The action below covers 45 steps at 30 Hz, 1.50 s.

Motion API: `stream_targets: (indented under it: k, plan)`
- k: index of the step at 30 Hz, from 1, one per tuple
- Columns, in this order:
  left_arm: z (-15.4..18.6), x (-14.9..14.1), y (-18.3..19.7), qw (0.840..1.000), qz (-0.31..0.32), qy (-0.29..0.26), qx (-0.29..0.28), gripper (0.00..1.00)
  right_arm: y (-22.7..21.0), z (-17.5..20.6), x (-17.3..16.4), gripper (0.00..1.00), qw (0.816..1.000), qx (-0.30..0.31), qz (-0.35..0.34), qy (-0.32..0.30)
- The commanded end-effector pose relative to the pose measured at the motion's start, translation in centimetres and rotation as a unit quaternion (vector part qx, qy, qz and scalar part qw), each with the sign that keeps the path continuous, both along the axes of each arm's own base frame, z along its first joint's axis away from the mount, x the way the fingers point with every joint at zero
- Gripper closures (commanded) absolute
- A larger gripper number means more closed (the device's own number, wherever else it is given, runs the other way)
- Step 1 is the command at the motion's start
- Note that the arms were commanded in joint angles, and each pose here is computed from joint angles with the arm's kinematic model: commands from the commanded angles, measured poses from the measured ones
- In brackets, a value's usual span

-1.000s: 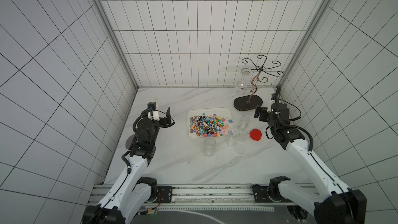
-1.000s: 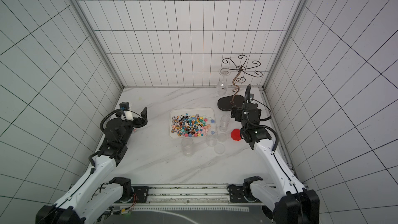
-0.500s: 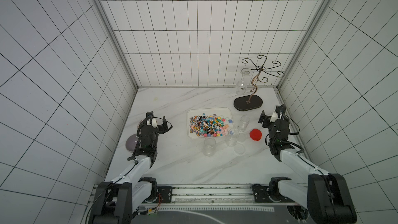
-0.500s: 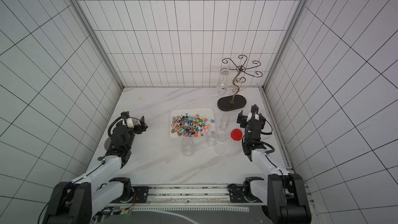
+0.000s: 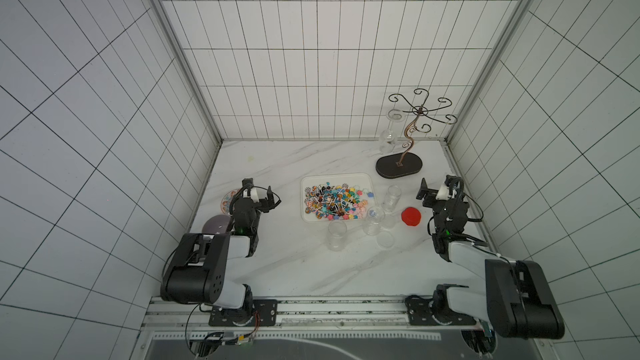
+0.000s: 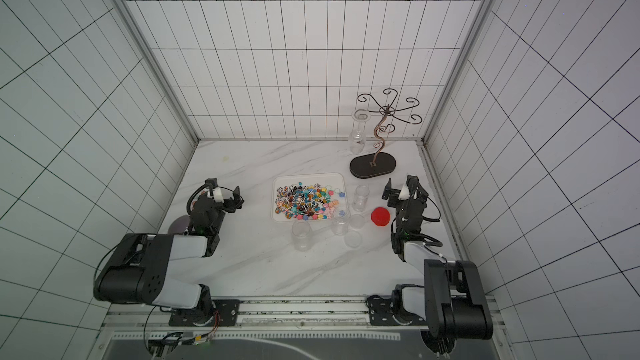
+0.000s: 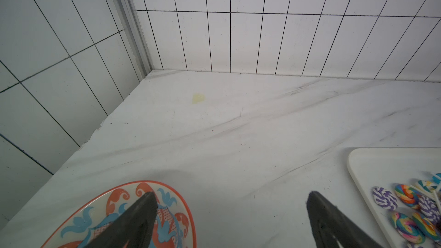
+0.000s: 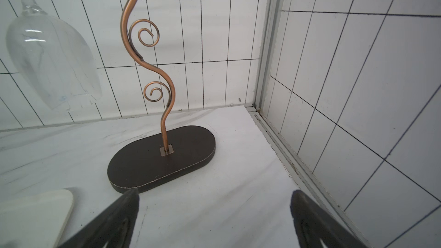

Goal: Pour the candies out of the jar
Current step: Reset both arms

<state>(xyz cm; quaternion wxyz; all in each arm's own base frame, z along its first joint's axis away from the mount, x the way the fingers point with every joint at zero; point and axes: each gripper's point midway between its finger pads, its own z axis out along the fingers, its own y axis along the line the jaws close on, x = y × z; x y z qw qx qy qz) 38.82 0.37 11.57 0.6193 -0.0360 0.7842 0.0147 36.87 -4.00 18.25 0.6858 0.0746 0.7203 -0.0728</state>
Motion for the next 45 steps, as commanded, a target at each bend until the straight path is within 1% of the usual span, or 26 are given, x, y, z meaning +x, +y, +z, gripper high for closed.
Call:
stream_targets:
  k: [1, 3, 7, 13, 15, 17, 19, 21, 45]
  plan:
    - [1.7, 1.2, -0.5, 0.999, -0.018, -0.037, 0.000, 0.03, 0.5, -1.3, -0.6, 0.00, 1.000, 0.006, 0.023, -0.005]
    - [1.2, 1.4, -0.6, 0.999, -0.022, -0.025, 0.002, 0.03, 0.6, -1.9, -0.5, 0.00, 1.000, 0.005, 0.026, 0.000]
    - [1.0, 1.6, -1.1, 0.999, -0.030, -0.023, 0.009, 0.03, 1.0, -2.9, -0.6, 0.00, 0.999, 0.003, 0.035, -0.003]
    - [0.8, 1.7, -1.3, 0.999, -0.025, -0.018, 0.019, 0.03, 1.3, -4.3, -0.1, 0.01, 0.999, -0.001, 0.045, -0.004]
    - [0.8, 1.7, -1.3, 0.999, -0.025, -0.018, 0.020, 0.03, 1.6, -5.0, 0.4, 0.00, 0.998, 0.002, 0.054, 0.024]
    - [0.8, 1.8, -1.3, 0.999, -0.025, -0.017, 0.019, 0.03, 1.4, -4.8, 0.7, 0.00, 0.999, 0.001, 0.050, 0.016]
    - [0.8, 1.8, -1.3, 0.999, -0.025, -0.017, 0.020, 0.03, 1.1, -5.2, 1.1, 0.00, 0.999, 0.007, 0.041, 0.031]
    - [0.7, 1.8, -1.3, 0.999, -0.026, -0.016, 0.019, 0.03, 1.1, -5.3, 1.3, 0.00, 0.999, 0.005, 0.040, 0.031]
    - [0.9, 1.7, -1.3, 0.999, -0.012, -0.018, 0.025, 0.03, 1.1, -5.2, 1.2, 0.01, 0.999, 0.002, 0.041, 0.031]
